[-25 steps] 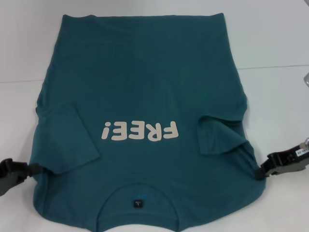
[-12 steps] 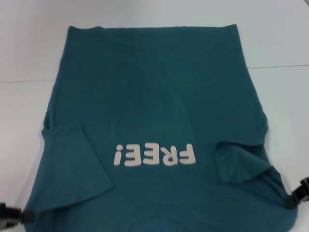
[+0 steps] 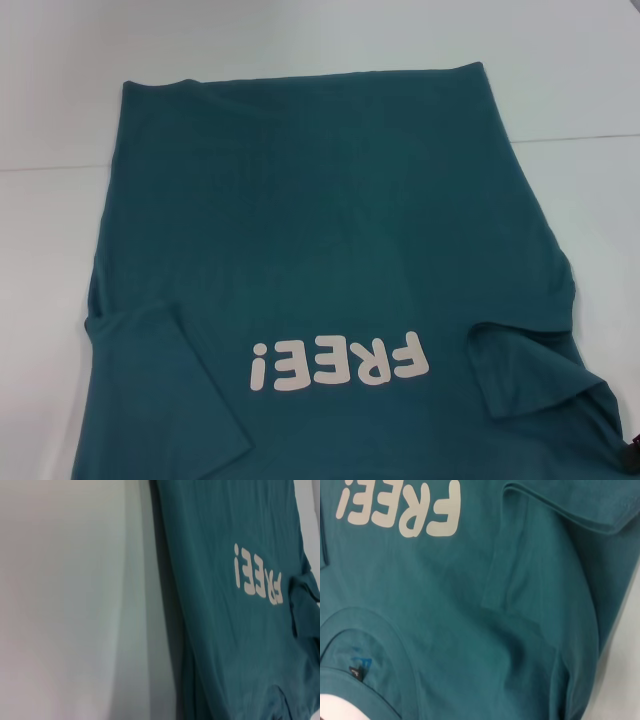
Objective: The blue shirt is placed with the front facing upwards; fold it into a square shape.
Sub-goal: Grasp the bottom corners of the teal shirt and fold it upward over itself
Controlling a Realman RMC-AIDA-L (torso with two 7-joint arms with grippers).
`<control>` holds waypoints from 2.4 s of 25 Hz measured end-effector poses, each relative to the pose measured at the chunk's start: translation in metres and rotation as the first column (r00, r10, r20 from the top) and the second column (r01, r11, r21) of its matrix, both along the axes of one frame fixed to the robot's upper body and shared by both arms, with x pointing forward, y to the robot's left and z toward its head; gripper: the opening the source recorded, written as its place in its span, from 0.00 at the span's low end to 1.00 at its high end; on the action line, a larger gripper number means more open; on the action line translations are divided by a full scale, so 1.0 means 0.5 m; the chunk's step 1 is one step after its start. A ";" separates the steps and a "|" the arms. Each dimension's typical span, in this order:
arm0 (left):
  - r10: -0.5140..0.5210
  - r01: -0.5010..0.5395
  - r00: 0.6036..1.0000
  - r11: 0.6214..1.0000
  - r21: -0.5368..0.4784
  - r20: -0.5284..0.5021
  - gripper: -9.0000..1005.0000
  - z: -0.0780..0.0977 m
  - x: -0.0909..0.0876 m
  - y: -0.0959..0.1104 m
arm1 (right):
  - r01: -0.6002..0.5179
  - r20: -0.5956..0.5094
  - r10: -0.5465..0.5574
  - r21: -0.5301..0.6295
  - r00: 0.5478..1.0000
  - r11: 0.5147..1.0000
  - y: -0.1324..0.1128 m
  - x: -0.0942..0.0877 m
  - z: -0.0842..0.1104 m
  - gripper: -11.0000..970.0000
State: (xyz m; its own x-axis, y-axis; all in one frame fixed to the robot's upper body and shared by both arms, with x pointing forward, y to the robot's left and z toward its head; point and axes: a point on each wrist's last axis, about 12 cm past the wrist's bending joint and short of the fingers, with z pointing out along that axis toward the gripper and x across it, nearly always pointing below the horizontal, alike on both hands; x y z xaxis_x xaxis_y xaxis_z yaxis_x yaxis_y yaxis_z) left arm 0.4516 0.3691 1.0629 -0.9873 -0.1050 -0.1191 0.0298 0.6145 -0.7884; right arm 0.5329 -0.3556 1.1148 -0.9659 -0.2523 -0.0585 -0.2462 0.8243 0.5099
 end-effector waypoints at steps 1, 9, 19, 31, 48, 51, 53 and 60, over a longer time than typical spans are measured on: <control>-0.008 0.008 1.000 1.000 0.000 -0.003 0.01 -0.001 -0.002 -0.001 | 0.001 -0.001 -0.001 -0.003 1.000 1.000 -0.001 -0.001 -0.001 0.04; -0.047 0.049 0.998 0.998 -0.044 0.050 0.01 0.018 0.024 -0.015 | 0.014 0.059 -0.017 0.045 0.998 0.999 0.002 0.010 0.006 0.04; 0.040 -0.038 0.994 0.999 -0.013 0.104 0.01 0.059 0.167 -0.057 | 0.223 0.248 -0.281 0.241 0.927 0.945 -0.007 0.064 0.036 0.04; 0.174 -0.202 0.954 0.975 0.094 0.242 0.01 0.072 0.319 -0.138 | 0.320 0.416 -0.402 0.255 0.816 0.913 0.065 0.160 0.032 0.04; 0.143 -0.258 0.899 0.936 0.239 0.414 0.01 0.126 0.433 -0.214 | 0.322 0.600 -0.252 -0.010 0.759 0.947 0.167 0.279 0.045 0.04; 0.157 -0.285 0.889 0.925 0.252 0.429 0.01 0.131 0.442 -0.212 | 0.330 0.626 -0.241 -0.026 0.741 0.944 0.172 0.293 0.053 0.04; 0.170 -0.304 0.882 0.918 0.255 0.439 0.01 0.133 0.445 -0.208 | 0.333 0.638 -0.235 -0.035 0.733 0.942 0.175 0.300 0.056 0.04; 0.207 -0.366 0.853 0.892 0.266 0.479 0.01 0.137 0.457 -0.193 | 0.345 0.673 -0.216 -0.062 0.708 0.936 0.191 0.321 0.055 0.05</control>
State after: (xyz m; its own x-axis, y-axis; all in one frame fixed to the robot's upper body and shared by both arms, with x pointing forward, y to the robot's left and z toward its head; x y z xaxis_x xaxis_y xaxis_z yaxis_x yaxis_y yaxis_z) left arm 0.6802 0.2727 1.1312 -0.7595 -0.2500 -0.6005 0.0938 0.8714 -0.4815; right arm 0.6934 -0.2599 1.1421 -0.7344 -0.0439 -0.6773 -0.2040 0.9660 0.1587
